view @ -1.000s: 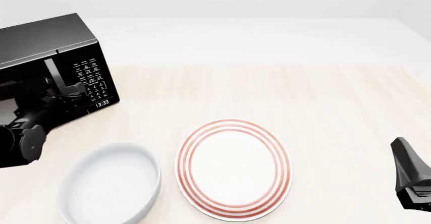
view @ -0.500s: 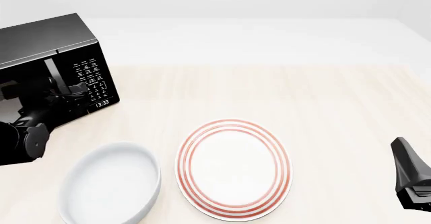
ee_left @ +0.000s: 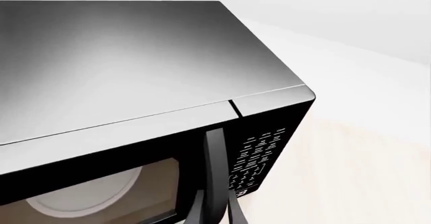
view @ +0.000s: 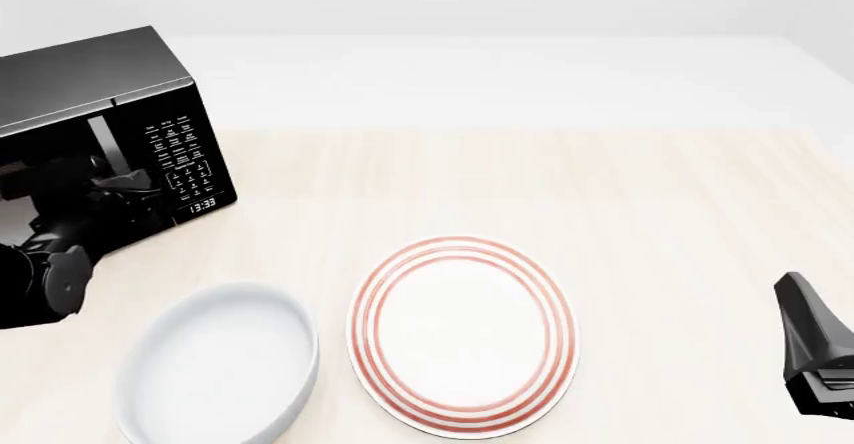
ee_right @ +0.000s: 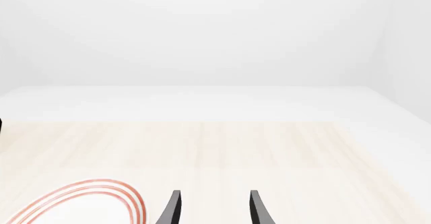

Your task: Open the microwave.

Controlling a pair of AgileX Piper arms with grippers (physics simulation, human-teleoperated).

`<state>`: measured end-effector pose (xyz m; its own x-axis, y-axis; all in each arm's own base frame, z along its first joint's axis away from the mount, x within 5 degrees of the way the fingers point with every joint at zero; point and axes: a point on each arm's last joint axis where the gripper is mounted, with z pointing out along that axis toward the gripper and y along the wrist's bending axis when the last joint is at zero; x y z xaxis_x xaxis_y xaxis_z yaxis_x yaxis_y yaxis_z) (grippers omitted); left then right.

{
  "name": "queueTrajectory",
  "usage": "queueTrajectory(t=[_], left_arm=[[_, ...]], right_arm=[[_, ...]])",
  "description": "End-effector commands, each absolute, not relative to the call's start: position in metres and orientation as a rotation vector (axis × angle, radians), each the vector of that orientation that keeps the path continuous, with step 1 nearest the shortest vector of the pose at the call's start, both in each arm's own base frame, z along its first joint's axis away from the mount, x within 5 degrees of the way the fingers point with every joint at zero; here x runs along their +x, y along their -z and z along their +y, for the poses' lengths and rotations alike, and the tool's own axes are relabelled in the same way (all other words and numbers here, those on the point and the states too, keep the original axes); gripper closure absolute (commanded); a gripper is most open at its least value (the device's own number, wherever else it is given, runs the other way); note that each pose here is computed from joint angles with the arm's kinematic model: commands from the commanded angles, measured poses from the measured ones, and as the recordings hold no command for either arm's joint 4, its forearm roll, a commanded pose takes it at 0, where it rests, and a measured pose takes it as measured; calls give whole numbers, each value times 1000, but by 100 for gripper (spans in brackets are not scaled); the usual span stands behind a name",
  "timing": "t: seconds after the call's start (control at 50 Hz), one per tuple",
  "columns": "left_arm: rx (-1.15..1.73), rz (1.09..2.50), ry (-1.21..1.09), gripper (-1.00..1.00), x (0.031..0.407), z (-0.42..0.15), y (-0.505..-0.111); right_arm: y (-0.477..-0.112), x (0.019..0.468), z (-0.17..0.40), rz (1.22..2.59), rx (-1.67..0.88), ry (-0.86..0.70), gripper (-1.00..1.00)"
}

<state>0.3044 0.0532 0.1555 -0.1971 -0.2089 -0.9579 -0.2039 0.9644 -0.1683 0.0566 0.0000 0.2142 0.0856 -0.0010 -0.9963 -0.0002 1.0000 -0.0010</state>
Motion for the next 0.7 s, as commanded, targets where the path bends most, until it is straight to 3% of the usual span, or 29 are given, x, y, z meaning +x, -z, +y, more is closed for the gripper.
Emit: queueTrajectory(t=[0.02,0.7], left_arm=[[-316,1786,2,100,304,53,-153],[-279,1752,3,100,284,45,-165]], right_arm=[[-214,57,0,1485,-1,0,-100],[-214,57,0,1485,-1,0,-100]])
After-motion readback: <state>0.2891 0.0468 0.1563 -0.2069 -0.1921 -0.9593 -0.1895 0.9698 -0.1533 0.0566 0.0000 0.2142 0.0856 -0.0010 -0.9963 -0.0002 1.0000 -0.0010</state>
